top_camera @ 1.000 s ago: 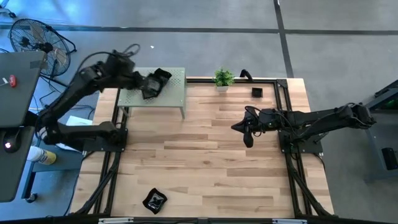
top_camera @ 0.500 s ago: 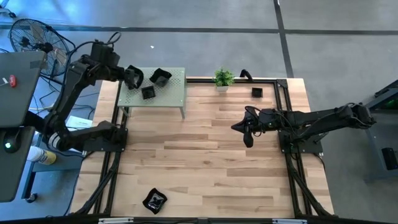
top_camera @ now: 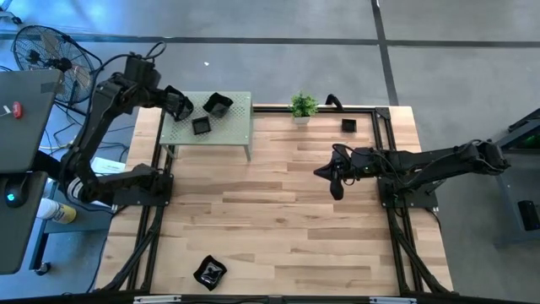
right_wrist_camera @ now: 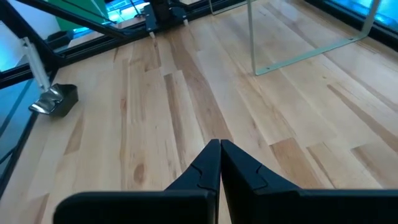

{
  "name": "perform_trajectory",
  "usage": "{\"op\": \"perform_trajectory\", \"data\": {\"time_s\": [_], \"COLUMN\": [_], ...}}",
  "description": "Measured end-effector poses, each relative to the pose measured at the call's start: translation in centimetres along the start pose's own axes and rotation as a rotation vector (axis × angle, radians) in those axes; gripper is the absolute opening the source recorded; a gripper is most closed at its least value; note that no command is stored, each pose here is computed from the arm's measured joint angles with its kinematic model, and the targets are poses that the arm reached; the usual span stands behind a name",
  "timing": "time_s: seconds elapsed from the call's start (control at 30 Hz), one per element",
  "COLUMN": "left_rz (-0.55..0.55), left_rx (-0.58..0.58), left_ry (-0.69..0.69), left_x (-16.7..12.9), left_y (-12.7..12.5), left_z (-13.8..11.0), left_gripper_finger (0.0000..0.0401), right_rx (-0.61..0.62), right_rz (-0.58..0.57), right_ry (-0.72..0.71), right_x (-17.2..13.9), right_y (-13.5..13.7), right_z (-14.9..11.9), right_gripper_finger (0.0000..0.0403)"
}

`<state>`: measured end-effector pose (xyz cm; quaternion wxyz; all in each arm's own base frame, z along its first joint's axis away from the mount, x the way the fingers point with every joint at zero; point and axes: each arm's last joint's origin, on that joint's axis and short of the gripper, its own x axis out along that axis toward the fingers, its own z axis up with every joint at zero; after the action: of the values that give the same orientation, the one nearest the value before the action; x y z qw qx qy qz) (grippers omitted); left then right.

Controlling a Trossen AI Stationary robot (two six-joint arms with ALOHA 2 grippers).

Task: Pick & Place Mini shaped plates
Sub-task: Stack the black leaf-shaped plate on top of the stacked black leaf-shaped plate on the shelf

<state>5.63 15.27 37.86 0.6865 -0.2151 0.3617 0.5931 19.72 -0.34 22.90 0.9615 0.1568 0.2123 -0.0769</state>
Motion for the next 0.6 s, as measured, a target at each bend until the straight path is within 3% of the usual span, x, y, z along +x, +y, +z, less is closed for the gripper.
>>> {"op": "perform_trajectory", "data": {"time_s": [0.3,0.6], "left_rz": [0.005,0.037], "left_rx": [0.002,-0.058], "left_ry": [0.001,0.017], "left_x": [0.03,0.78], "left_y": [0.0,-0.24], "left_z": [0.01,-0.44], "left_gripper_finger": [0.0,0.0], "right_rx": [0.0,0.003], "right_rz": [-0.073,-0.069], "right_ry": [-0.026,-0.053], "right_x": [-0.01,-0.01], "right_y": [-0.22,-0.14], "right_z": [0.08,0.33], "right_gripper_finger": [0.0007,0.0007]}}
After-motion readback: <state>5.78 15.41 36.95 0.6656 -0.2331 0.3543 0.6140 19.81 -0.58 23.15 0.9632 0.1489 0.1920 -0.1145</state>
